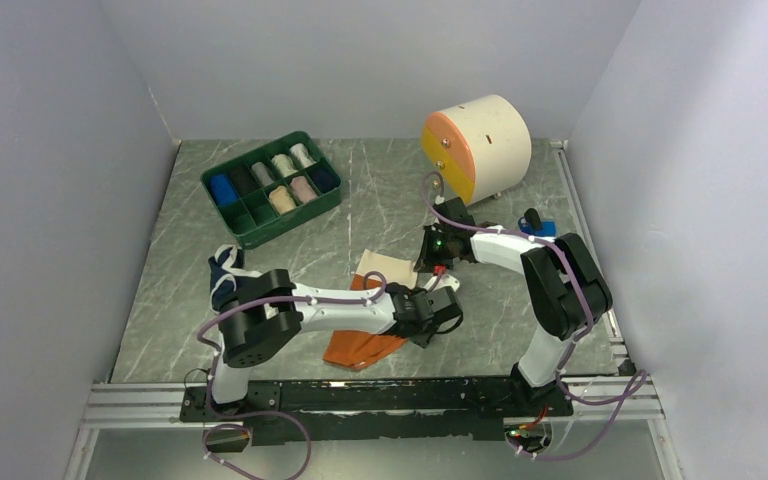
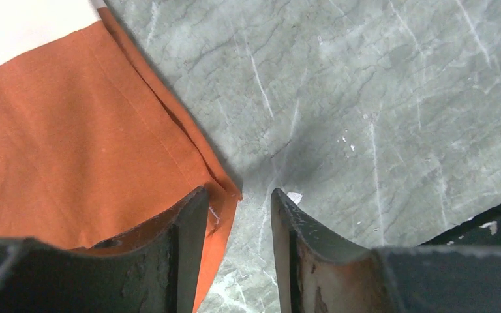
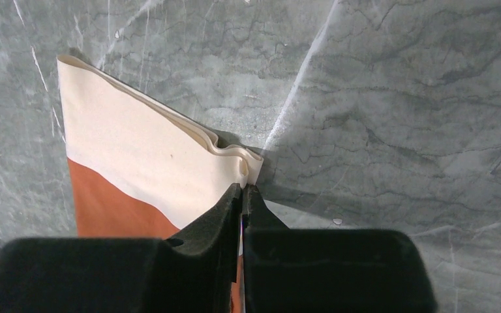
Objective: Roll the underwear
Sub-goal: Fold the underwear at the center of the board.
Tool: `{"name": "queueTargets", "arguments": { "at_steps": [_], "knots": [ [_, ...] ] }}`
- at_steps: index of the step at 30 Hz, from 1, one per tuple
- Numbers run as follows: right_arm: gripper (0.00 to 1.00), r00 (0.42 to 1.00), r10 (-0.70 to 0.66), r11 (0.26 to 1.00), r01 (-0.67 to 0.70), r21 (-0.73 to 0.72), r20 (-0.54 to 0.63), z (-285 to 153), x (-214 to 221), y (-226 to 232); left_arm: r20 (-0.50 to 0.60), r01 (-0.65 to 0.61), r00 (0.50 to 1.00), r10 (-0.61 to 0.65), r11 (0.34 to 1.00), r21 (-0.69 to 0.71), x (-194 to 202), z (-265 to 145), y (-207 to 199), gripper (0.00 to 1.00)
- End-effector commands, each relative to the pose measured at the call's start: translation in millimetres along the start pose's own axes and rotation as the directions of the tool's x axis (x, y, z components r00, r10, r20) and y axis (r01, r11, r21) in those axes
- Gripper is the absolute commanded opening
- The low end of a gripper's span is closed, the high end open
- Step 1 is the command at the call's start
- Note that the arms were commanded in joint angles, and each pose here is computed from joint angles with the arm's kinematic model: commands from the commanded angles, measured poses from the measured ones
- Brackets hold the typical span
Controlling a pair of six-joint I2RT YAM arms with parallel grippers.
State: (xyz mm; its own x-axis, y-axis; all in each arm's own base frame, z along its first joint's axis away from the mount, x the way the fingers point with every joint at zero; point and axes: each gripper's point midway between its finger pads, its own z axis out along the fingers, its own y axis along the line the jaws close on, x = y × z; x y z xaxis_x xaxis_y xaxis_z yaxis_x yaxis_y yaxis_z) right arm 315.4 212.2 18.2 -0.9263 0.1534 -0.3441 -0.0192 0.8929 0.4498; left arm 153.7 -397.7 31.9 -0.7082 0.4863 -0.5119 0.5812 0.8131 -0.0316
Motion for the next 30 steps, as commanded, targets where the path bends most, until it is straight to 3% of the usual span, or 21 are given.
{"name": "queueTargets", "arguments": {
  "at_steps": [1,7,16,30],
  "knots": [
    [0.06,1.000,0.012,1.000,-0.012,-0.018,0.014,-2,-7,4,0.010,-0.034,0.999,0.035,0.994,-0.103,-2,-1,7,0.44],
    [0.05,1.000,0.009,1.000,-0.009,-0.016,0.008,-2,-6,4,0.007,-0.050,0.999,0.052,0.985,-0.164,1,0,15,0.43],
    [0.05,1.000,0.005,1.000,-0.005,-0.015,-0.001,-1,-5,3,0.004,-0.078,0.997,0.080,0.986,-0.145,-2,9,5,0.39],
    [0.04,1.000,0.004,0.999,-0.004,-0.045,-0.002,-7,-11,14,0.035,-0.057,0.997,0.064,0.985,-0.165,-10,5,6,0.05]
  ]
}}
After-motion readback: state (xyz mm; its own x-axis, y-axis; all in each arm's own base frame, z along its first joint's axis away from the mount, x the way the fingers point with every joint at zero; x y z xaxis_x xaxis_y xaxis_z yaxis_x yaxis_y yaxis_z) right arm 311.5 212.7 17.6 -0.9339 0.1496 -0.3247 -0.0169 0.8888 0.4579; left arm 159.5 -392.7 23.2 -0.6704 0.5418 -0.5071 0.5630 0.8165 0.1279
